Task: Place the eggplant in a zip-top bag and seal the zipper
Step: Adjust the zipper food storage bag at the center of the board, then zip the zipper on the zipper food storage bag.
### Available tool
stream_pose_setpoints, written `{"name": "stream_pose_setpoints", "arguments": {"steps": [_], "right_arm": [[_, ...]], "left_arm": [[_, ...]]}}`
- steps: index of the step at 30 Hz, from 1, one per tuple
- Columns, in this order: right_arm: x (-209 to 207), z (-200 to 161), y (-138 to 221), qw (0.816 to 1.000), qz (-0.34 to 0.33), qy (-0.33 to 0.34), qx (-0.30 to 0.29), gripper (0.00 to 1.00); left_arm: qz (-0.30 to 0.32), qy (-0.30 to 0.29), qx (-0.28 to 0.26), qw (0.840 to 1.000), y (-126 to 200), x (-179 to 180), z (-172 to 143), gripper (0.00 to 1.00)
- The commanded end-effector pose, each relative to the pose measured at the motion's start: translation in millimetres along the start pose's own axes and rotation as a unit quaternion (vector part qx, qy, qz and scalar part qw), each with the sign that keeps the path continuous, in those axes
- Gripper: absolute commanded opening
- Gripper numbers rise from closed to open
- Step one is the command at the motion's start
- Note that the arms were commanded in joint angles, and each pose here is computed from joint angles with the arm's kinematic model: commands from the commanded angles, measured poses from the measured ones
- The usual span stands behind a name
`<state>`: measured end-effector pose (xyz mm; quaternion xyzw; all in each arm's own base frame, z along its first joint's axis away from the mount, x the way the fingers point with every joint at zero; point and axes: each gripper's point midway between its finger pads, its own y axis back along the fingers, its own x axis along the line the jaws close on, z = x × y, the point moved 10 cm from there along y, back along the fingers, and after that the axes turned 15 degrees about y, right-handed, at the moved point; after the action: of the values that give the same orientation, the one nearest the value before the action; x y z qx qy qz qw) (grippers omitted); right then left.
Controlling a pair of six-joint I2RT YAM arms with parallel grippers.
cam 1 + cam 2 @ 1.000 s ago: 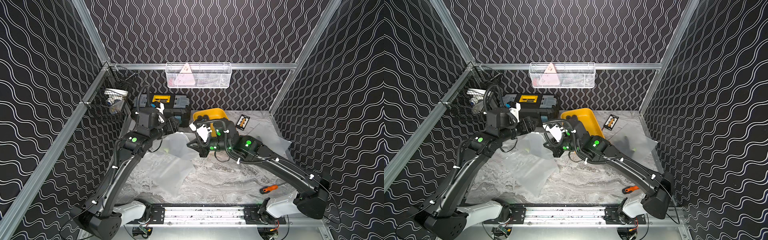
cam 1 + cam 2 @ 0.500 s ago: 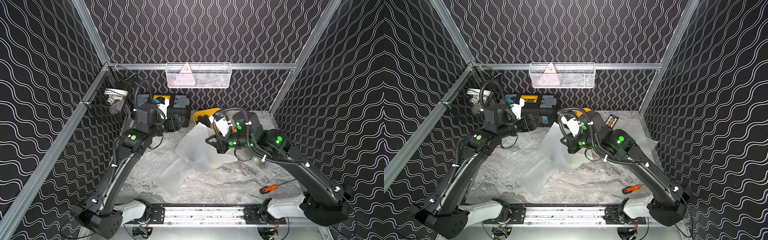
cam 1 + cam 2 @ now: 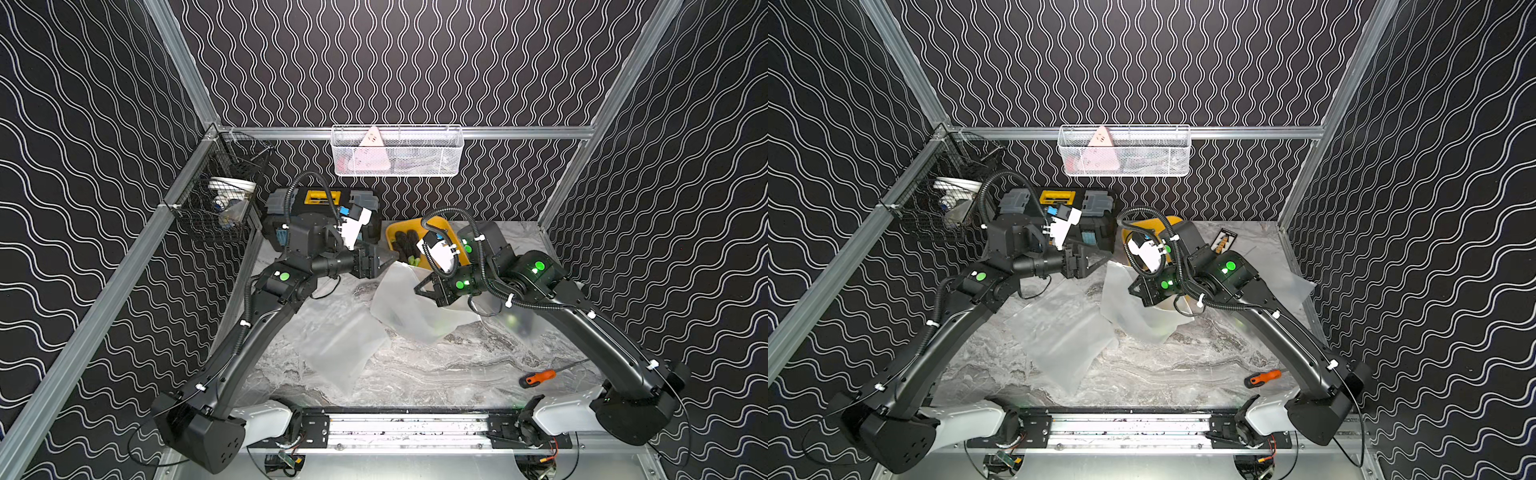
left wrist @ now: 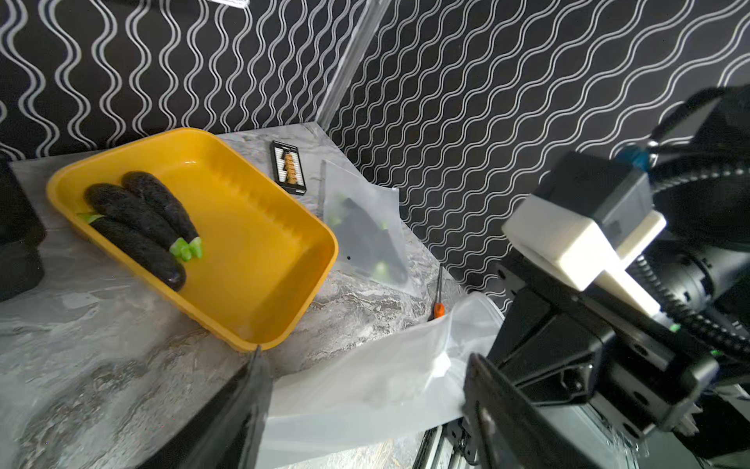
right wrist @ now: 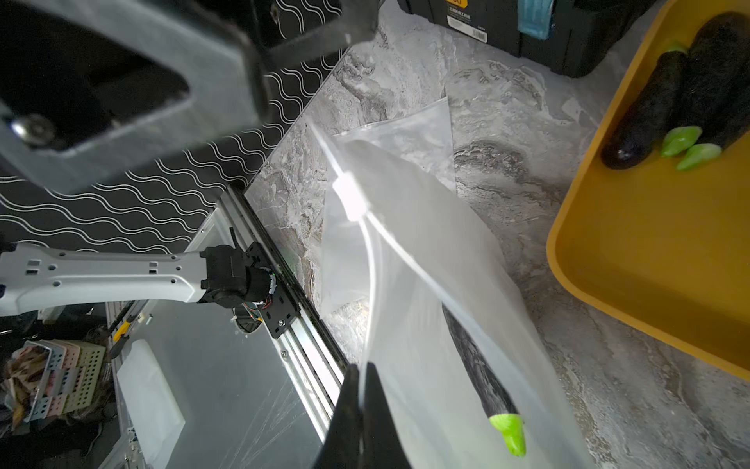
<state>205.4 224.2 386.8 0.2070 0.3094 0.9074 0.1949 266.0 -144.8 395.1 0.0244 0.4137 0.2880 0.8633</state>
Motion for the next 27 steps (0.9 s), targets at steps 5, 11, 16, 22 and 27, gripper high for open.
{"name": "stream_pose_setpoints", "arguments": {"steps": [5,11,16,22,27], "right_arm": [[-5,6,-9,1.0,0.027,0.004,-0.011,0.0],[-18,4,-6,1.0,0.022,-0.013,-0.014,0.0],[-21,3,-6,1.0,0.024,-0.016,-0.014,0.0],[-21,3,-7,0.999,0.03,-0.016,-0.017,0.0],[-23,2,-7,0.999,0.025,-0.015,-0.016,0.0]], "left_arm": [[-0.02,-0.049,0.017,0.998,-21,0,-6,0.73],[-0.01,-0.048,0.016,0.999,-20,4,-11,0.7],[-0.008,-0.044,0.018,0.999,-23,8,-13,0.64],[-0.026,-0.035,0.02,0.999,-29,11,-13,0.48],[-0.024,-0.038,0.02,0.999,-29,11,-14,0.25]]}}
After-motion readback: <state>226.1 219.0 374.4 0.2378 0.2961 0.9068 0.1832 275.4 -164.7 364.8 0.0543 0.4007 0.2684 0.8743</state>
